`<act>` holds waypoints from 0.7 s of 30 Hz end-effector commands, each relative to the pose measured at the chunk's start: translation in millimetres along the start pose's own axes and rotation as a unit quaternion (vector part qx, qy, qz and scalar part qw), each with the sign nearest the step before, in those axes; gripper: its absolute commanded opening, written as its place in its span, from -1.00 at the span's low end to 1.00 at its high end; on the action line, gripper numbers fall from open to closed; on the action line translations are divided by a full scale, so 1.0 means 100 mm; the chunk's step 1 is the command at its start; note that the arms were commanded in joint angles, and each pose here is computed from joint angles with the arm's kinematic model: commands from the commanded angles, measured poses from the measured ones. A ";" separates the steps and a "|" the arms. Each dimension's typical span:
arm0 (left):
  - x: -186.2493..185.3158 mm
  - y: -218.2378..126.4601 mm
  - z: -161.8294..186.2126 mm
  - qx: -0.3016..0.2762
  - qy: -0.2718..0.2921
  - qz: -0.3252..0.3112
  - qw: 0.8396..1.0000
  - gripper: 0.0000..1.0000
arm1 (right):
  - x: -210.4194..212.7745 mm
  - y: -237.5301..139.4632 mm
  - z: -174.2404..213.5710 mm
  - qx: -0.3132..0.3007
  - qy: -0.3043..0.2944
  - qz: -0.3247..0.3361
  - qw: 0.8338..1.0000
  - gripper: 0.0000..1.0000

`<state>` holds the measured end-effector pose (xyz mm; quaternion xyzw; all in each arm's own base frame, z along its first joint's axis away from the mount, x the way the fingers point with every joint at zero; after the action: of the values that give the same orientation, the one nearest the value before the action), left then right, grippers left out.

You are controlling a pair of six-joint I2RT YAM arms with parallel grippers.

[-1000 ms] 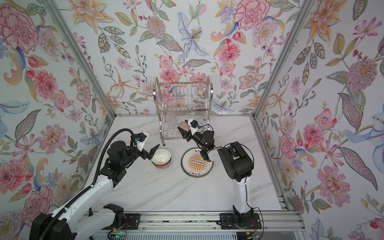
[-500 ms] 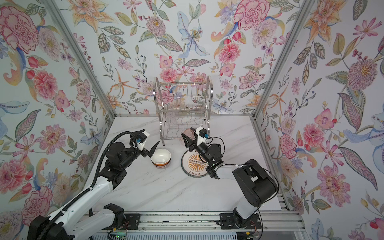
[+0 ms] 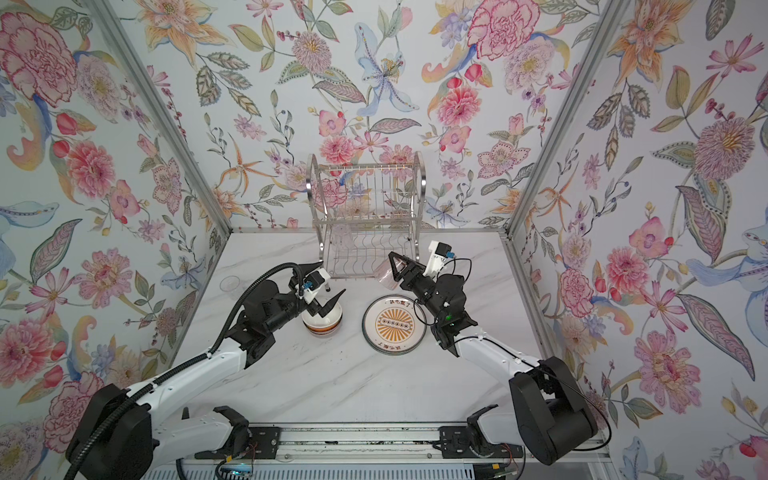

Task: Unload the mixed dishes from the dish rack
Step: 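Bring the pink glass toward the left gripper while the left gripper reaches to it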

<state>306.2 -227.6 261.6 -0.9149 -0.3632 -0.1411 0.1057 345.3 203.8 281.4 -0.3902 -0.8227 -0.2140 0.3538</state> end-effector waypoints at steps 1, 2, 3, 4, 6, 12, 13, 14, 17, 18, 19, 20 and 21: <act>-0.13 0.15 -0.28 -0.051 -0.003 0.038 0.998 0.90 | 0.07 -0.10 0.06 0.011 0.100 -0.011 0.995 -1.00; -0.17 0.20 -0.28 -0.051 -0.004 0.047 0.998 0.90 | 0.05 -0.12 0.06 0.006 0.107 -0.005 0.994 -1.00; -0.21 0.24 -0.28 -0.052 -0.004 0.055 0.997 0.90 | 0.04 -0.15 0.05 -0.003 0.112 0.002 0.994 -1.00; -0.24 0.27 -0.29 -0.055 -0.002 0.060 0.997 0.90 | 0.02 -0.17 0.05 -0.007 0.116 0.007 0.993 -1.00; -0.28 0.34 -0.31 -0.063 -0.003 0.066 0.996 0.88 | 0.03 -0.21 0.04 -0.007 0.119 0.010 0.993 -1.00; -0.41 0.56 -0.42 -0.096 -0.020 0.098 0.990 0.69 | 0.03 -0.26 0.01 -0.011 0.124 0.011 0.992 -1.00; -0.43 0.59 -0.42 -0.097 -0.021 0.102 0.990 0.64 | 0.02 -0.25 0.01 -0.010 0.125 0.013 0.992 -1.00; -0.46 0.63 -0.42 -0.097 -0.023 0.107 0.989 0.59 | 0.02 -0.25 0.01 -0.010 0.126 0.011 0.992 -1.00; -0.55 0.70 -0.45 -0.107 -0.034 0.123 0.986 0.55 | 0.02 -0.24 0.01 -0.012 0.131 0.005 0.991 -1.00; -0.57 0.72 -0.47 -0.111 -0.038 0.126 0.985 0.54 | 0.01 -0.23 0.01 -0.013 0.133 0.004 0.991 -1.00; -0.59 0.72 -0.51 -0.117 -0.037 0.128 0.984 0.54 | 0.01 -0.22 0.02 -0.010 0.134 0.003 0.991 -1.00; -0.66 0.80 -0.42 -0.106 -0.041 0.136 0.984 0.53 | 0.01 -0.21 0.03 -0.007 0.134 0.002 0.991 -1.00; -0.70 0.83 -0.42 -0.107 -0.041 0.138 0.984 0.50 | 0.02 -0.20 0.04 -0.004 0.132 0.000 0.991 -1.00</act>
<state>311.4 -326.4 258.2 -0.9618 -0.2415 -0.1222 0.0407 326.2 194.1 278.3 -0.3710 -0.7657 -0.2604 0.4563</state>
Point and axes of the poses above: each gripper's point midway between its finger pads, its own y axis out along the fingers, its own x axis along the line the jaws close on, z = x × y, the point moved 3 cm from there along -y, back along the fingers, and after that the axes turned 5 degrees about -y, right-handed, at the moved point
